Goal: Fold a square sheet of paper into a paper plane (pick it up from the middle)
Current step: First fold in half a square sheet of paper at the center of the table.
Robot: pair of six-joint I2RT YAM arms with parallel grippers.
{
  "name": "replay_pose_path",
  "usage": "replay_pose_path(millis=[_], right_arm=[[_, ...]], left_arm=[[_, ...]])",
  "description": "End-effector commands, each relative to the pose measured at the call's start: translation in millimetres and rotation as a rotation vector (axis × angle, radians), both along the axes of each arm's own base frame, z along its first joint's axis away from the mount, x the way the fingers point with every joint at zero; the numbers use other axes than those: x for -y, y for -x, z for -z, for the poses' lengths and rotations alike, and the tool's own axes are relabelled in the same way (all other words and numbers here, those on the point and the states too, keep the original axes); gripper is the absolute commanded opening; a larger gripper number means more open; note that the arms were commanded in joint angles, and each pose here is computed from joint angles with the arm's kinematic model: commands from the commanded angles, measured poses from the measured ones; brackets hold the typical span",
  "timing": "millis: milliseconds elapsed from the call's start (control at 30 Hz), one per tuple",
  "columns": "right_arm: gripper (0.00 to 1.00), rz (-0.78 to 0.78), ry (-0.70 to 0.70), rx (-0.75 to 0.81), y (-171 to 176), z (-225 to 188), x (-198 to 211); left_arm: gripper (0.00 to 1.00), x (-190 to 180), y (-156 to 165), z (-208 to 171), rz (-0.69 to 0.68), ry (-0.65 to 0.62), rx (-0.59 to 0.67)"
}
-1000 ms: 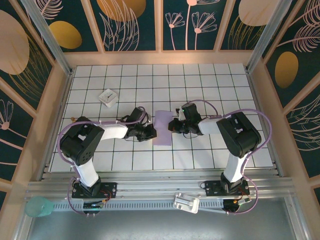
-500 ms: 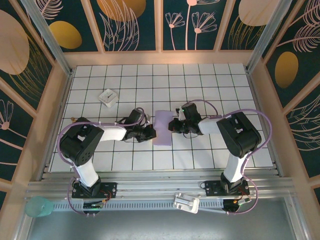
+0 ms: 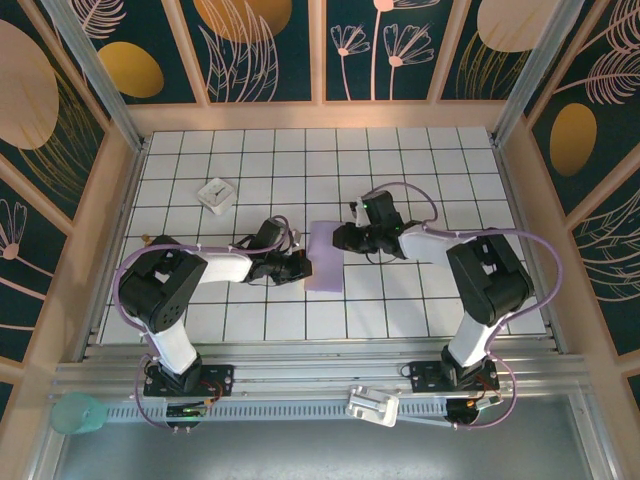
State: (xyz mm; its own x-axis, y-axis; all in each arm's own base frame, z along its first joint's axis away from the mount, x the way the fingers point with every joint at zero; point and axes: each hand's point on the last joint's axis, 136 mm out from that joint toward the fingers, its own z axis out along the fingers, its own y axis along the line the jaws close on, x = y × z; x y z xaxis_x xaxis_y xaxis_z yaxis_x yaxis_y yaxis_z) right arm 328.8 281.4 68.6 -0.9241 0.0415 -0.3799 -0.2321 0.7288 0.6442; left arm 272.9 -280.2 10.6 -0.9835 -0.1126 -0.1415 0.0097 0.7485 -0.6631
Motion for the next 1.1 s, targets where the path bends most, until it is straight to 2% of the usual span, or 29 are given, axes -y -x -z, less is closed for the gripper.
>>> replay_pose_path(millis=[0,100,533,800,1067], right_arm=[[0.14,-0.088,-0.095,0.006,9,-18,-31],[0.00,-0.112,-0.150,-0.026,10,-17,-48],[0.00,-0.160,-0.145,-0.113,17,20,-86],[0.00,-0.118,-0.067,-0.124,0,50,-78],[0.00,-0.075,-0.029,-0.113,-24,59,-64]], left_arm=[[0.00,-39,39,45,0.001,-0.184,-0.170],[0.00,-40,39,46,0.000,-0.189,-0.170],[0.00,-41,39,45,0.007,-0.201,-0.161],[0.00,-48,46,51,0.033,-0.231,-0.167],[0.00,-65,63,69,0.084,-0.311,-0.200]])
